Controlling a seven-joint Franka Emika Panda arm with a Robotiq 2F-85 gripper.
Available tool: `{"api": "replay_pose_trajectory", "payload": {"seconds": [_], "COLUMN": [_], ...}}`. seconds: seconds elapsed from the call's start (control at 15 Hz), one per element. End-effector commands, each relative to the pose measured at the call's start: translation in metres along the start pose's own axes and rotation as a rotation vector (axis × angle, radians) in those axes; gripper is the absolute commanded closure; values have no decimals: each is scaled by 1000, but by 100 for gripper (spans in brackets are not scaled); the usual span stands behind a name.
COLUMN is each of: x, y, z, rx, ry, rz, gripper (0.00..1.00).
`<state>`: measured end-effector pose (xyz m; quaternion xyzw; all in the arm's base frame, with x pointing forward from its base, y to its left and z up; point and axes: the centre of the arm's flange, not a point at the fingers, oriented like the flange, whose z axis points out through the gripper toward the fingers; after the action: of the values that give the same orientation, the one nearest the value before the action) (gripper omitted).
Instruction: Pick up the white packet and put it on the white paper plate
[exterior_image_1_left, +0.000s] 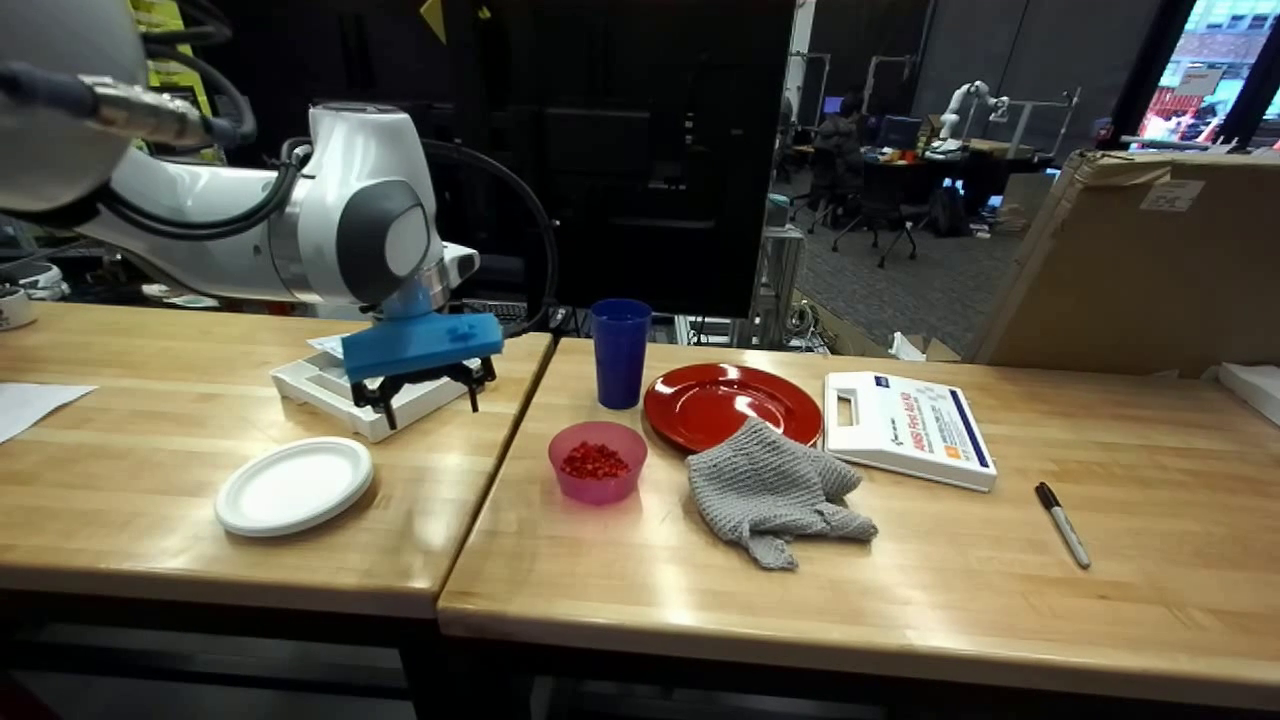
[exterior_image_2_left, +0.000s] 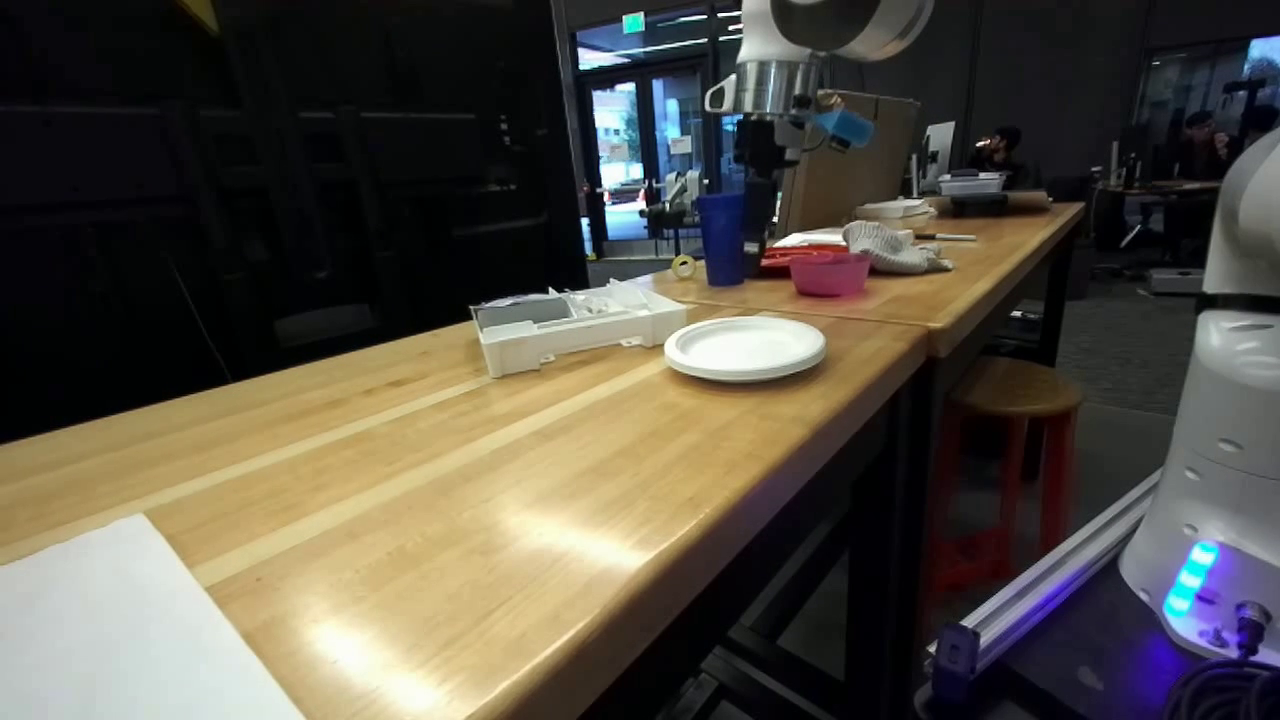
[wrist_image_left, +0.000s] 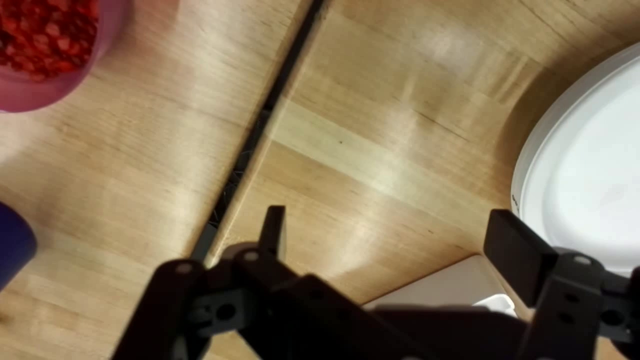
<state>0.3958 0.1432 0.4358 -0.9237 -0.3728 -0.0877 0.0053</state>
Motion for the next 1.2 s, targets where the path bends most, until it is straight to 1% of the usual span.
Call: {"api": "replay_pose_trajectory", "payload": {"seconds": [0.0,0.2,0.33,0.67,1.13], "x": [0,2,10,41,92], "y": [0,0,-2,-16,-42], "z": [0,2,5,13,19], "rx": [0,-6,9,16,9], "ry": [0,-10,4,21,45], "rz": [-1,-13,-73,-235,-415], "gripper": [0,0,0,0,0]}}
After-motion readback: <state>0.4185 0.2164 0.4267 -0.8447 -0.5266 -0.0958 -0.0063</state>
